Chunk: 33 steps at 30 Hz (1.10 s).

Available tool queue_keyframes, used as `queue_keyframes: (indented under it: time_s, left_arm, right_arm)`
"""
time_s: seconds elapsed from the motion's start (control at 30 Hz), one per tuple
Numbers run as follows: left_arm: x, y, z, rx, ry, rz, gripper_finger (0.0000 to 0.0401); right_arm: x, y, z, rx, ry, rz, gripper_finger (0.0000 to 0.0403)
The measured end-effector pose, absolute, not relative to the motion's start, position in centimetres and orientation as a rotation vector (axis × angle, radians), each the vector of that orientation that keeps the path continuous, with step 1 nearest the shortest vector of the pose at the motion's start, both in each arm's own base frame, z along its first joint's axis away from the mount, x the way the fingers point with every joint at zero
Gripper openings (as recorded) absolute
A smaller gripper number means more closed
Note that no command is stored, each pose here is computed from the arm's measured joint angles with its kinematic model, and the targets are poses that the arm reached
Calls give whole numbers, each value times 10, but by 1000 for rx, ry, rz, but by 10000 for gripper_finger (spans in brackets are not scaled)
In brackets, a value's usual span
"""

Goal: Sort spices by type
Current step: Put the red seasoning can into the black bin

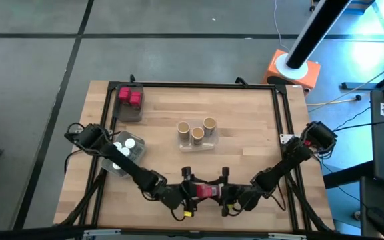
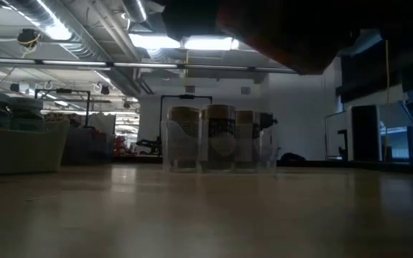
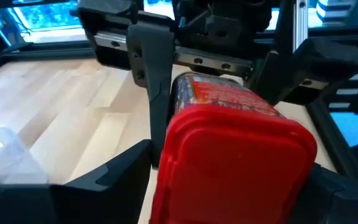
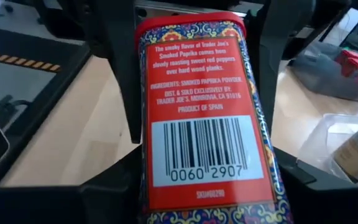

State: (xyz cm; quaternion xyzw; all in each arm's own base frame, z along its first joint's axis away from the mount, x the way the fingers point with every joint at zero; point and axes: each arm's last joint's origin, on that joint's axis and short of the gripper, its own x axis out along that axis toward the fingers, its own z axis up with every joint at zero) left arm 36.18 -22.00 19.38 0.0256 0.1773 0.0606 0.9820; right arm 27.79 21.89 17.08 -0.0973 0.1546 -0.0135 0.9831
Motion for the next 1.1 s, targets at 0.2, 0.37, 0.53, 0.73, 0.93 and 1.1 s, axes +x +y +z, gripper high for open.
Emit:
queue_keyframes:
  time_s: [0.2,0.37,0.53,0.73,0.93,1.1]
  left_arm:
    - [366,-214,194,70,366,120,263]
    - [367,-210,192,102,381,122,211]
    - [367,-205,198,135,390,116,200]
    - [358,-190,226,132,413,139,196]
    - [337,-162,266,104,455,209,196]
    - [313,-141,293,104,475,320,196]
  right_arm:
    - [283,213,169,-198,329,-3,203]
    - [282,213,168,-209,332,-18,203]
    - [283,212,168,-217,332,-17,215]
    - [281,210,176,-356,322,-50,370]
    - [274,195,202,-580,316,-229,353]
    - [269,177,222,-753,355,-362,322]
